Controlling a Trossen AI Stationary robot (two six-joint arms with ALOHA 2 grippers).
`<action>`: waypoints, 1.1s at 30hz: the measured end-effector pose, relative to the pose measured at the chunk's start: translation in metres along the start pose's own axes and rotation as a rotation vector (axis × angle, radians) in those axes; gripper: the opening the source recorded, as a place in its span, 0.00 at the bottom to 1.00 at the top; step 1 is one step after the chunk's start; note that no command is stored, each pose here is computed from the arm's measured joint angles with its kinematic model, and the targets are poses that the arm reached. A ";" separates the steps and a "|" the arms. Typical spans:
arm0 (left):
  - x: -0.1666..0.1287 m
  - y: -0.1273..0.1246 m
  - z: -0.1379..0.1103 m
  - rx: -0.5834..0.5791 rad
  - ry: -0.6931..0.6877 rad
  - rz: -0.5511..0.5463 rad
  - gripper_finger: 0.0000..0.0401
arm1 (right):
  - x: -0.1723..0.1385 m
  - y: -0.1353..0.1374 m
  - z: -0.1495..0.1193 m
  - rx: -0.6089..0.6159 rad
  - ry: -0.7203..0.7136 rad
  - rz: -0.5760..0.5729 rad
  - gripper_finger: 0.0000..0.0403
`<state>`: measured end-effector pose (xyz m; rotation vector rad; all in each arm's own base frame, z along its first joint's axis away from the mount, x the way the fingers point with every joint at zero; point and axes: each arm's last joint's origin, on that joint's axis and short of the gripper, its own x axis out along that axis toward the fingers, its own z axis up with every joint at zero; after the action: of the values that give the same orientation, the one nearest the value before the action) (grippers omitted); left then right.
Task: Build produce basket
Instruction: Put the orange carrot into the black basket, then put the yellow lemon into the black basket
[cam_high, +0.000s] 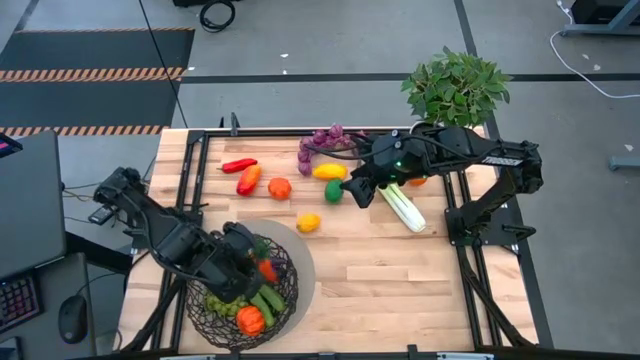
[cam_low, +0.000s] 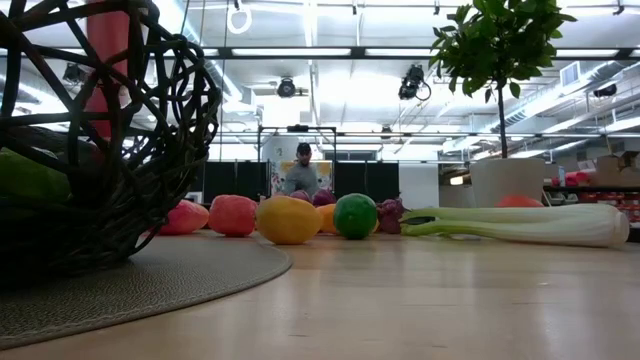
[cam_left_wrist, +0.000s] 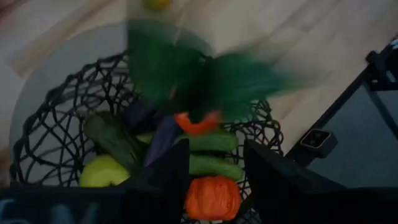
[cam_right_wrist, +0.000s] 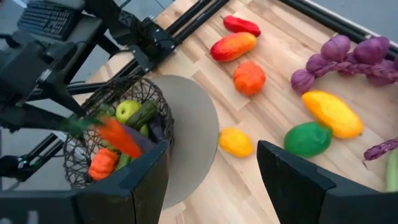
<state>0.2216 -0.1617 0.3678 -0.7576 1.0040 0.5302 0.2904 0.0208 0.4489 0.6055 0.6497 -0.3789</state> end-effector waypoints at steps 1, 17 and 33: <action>0.002 -0.001 -0.001 -0.002 0.019 0.005 0.41 | 0.000 0.000 0.000 -0.001 -0.003 -0.003 0.61; 0.025 -0.009 -0.013 0.035 0.145 0.106 0.66 | 0.000 -0.001 0.000 -0.109 -0.012 -0.029 0.61; 0.053 0.012 0.105 0.090 -0.088 0.116 0.61 | -0.002 -0.007 -0.017 -0.247 0.117 -0.141 0.61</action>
<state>0.2952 -0.0702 0.3508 -0.5943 0.9874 0.6090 0.2778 0.0262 0.4362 0.3487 0.8405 -0.3892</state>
